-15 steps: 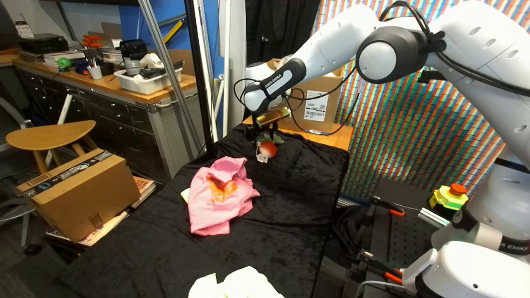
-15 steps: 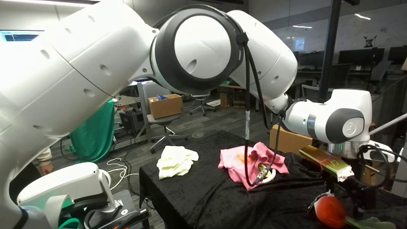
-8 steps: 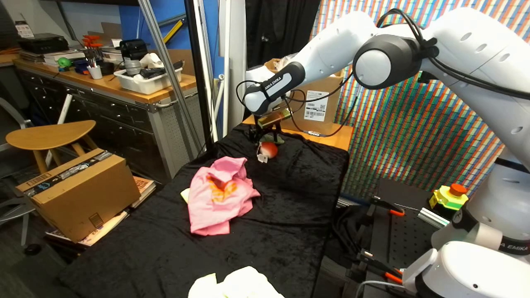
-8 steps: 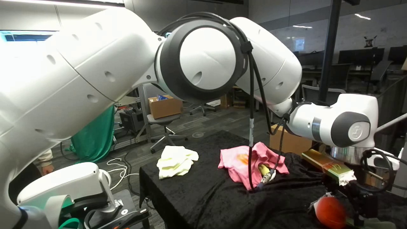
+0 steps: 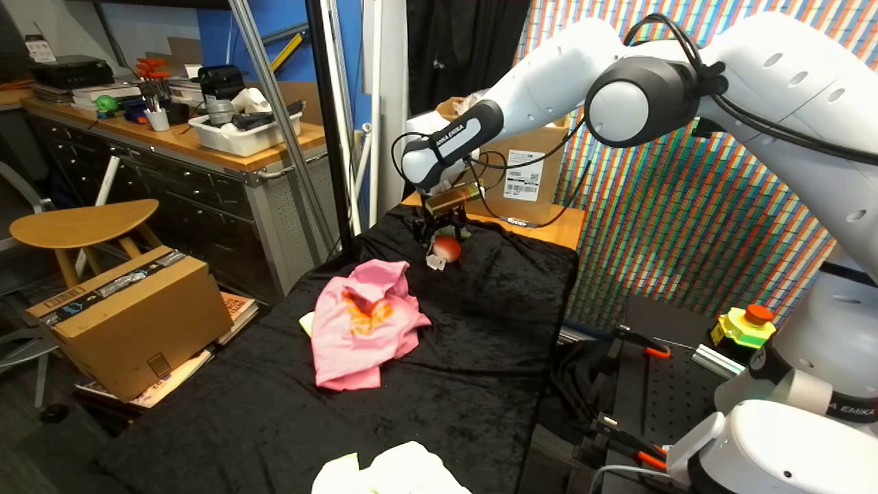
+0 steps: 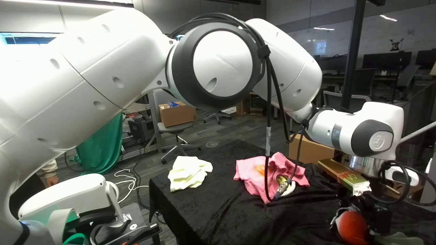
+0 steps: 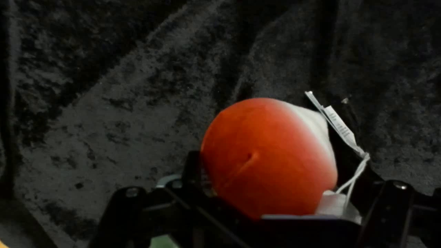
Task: Pick up the clothes, rope and the plush toy and put them in one place
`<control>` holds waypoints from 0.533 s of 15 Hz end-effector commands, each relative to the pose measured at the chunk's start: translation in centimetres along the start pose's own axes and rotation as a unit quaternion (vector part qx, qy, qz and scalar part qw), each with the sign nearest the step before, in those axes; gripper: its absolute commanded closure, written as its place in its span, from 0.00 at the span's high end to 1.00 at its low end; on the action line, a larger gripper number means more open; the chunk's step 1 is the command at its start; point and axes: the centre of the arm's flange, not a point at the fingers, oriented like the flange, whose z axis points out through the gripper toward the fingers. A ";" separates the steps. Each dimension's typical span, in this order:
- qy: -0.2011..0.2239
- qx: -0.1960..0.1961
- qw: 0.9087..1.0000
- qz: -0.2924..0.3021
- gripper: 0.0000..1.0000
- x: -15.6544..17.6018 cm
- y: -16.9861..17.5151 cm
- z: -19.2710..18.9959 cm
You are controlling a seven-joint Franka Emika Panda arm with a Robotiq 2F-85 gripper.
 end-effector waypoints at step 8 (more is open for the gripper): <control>-0.007 0.013 1.000 0.020 1.00 0.0 -0.2 0.0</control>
